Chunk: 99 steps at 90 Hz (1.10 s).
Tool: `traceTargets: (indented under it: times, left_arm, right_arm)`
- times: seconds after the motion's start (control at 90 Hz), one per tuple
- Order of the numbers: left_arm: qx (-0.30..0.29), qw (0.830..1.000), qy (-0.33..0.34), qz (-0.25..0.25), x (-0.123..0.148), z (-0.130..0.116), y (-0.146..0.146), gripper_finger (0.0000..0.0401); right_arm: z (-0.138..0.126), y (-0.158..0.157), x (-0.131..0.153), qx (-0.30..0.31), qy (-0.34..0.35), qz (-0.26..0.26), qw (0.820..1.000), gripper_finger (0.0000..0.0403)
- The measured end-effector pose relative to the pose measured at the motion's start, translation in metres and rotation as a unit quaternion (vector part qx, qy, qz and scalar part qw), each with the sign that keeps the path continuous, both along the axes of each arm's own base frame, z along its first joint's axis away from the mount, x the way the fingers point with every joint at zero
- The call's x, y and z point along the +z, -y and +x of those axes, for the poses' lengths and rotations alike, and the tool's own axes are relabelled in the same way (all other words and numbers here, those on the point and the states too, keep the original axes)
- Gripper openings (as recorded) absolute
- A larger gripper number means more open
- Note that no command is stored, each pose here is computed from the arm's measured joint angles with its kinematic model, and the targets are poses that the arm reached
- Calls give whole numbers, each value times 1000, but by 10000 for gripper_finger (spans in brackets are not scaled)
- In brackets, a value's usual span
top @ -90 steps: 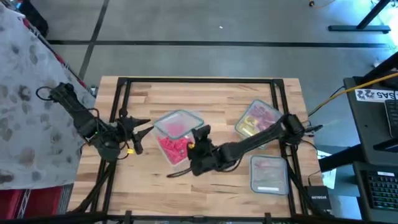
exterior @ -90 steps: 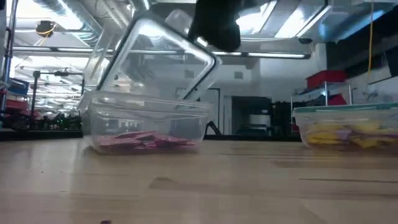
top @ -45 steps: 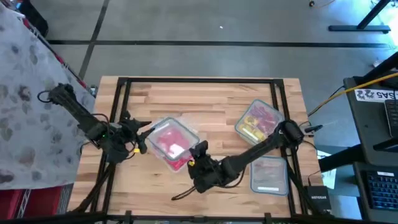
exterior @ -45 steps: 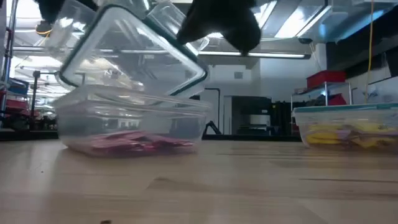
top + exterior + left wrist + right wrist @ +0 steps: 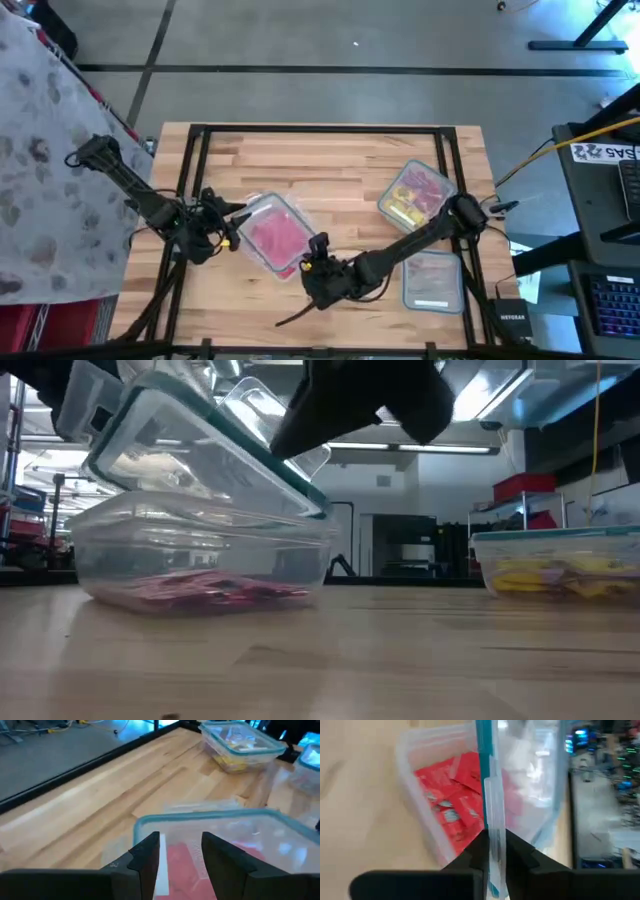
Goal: Sort candy
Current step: Close the left transparent bin
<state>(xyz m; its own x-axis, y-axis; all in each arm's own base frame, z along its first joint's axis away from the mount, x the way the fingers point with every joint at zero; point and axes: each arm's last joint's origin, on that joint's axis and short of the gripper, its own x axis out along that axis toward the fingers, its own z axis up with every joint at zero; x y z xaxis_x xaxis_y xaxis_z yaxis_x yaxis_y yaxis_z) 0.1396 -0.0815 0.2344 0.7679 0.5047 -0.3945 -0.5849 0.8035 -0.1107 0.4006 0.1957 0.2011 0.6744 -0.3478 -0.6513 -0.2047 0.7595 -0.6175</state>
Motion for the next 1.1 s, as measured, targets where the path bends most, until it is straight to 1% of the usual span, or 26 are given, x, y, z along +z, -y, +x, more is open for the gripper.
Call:
traceTargets:
  times: [0.122, 0.211, 0.3, 0.467, 0.567, 0.678, 0.744, 0.822, 0.889, 0.956, 1.022, 1.1]
  left_arm:
    - [-5, 1000, 4, -11, -1, 2, 2, 130]
    - [-7, 1000, 3, -12, -1, 2, 2, 130]
    - [-7, 1000, 8, -16, -1, 3, 2, 130]
    - [-18, 999, 24, -19, 3, 6, 6, 130]
    - [-23, 999, 35, -21, 5, 9, 7, 130]
    - [-32, 999, 40, -18, 7, 12, 10, 130]
    - [-36, 999, 27, -15, 4, 14, 10, 130]
    - [-31, 999, 6, -9, -1, 18, 8, 130]
    - [-18, 1000, -11, -5, -4, 21, 2, 130]
    - [1, 1000, -31, 5, -4, 23, -6, 130]
    - [19, 998, -59, 19, 1, 24, -15, 127]
    - [47, 994, -97, 27, 8, 23, -27, 120]
  right_arm:
    - [0, -1, 0, 9, -5, 8, 1000, 24]
    - [0, -2, 0, 9, -6, 9, 1000, 35]
    - [0, -2, 0, 17, -10, 5, 1000, 58]
    - [0, -2, 0, 26, -14, -5, 1000, 120]
    - [-1, -3, 3, 28, -14, -5, 999, 150]
    - [-3, -8, 12, 35, -23, -3, 999, 166]
    - [-8, -9, 17, 33, -48, 2, 998, 168]
    - [-14, -8, 17, 18, -83, 33, 996, 169]
    - [-18, -8, 14, 1, -116, 87, 989, 169]
    - [-22, -9, 10, -14, -145, 148, 978, 169]
    - [-24, -10, 1, -36, -148, 187, 970, 169]
    - [-26, -8, -15, -72, -131, 203, 968, 169]
